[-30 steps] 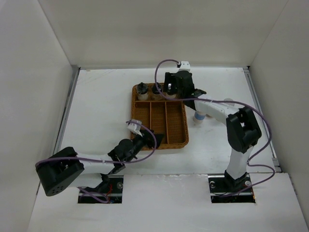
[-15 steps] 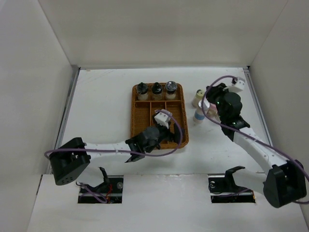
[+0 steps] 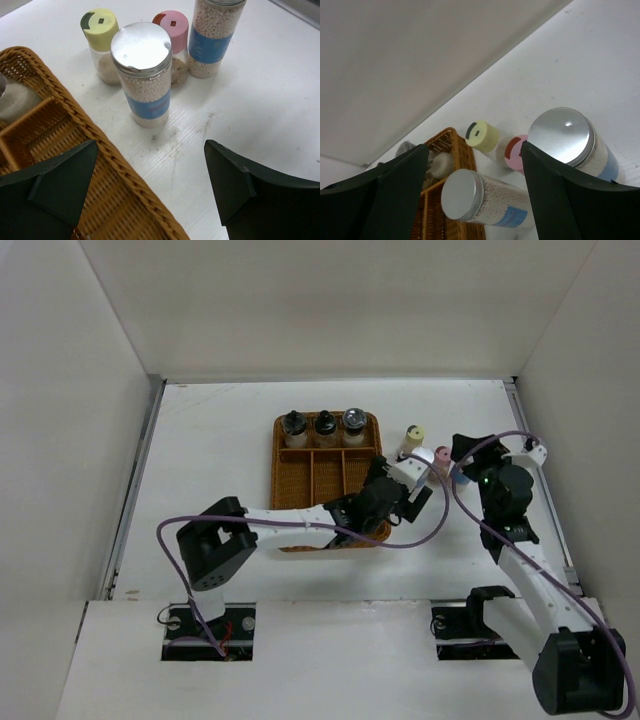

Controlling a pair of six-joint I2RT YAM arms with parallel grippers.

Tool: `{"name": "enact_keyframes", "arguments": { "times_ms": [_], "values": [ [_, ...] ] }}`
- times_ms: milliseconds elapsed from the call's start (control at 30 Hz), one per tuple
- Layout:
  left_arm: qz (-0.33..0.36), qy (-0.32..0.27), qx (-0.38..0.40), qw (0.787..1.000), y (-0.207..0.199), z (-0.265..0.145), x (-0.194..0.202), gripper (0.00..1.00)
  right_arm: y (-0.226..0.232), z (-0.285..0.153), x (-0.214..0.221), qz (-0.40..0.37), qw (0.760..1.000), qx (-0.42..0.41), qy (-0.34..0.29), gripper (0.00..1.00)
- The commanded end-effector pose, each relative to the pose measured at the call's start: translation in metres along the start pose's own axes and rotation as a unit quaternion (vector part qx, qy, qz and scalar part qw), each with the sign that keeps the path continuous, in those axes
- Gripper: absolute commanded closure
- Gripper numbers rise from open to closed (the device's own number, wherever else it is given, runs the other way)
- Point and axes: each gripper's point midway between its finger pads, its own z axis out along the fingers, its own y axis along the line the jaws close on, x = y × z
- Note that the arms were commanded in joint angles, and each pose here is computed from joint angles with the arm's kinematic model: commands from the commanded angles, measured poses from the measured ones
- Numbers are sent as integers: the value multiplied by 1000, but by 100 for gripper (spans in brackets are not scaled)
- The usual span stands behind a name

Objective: Organize the condiment bottles

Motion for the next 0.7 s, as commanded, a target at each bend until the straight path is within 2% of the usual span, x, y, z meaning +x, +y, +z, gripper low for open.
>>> {"name": "enact_keyframes", "arguments": {
  "times_ms": [0, 200, 667],
  "values": [
    [23, -23, -17, 999, 4, 16, -30, 11, 39, -19, -34, 28, 996, -77, -42, 16],
    [23, -39, -25, 999, 2, 39, -42, 11, 57, -49, -66, 23, 993, -87, -71, 11],
    [-21, -68, -50, 996, 20, 87, -49, 10, 51, -49, -53, 31, 994, -88, -61, 9]
  ]
}}
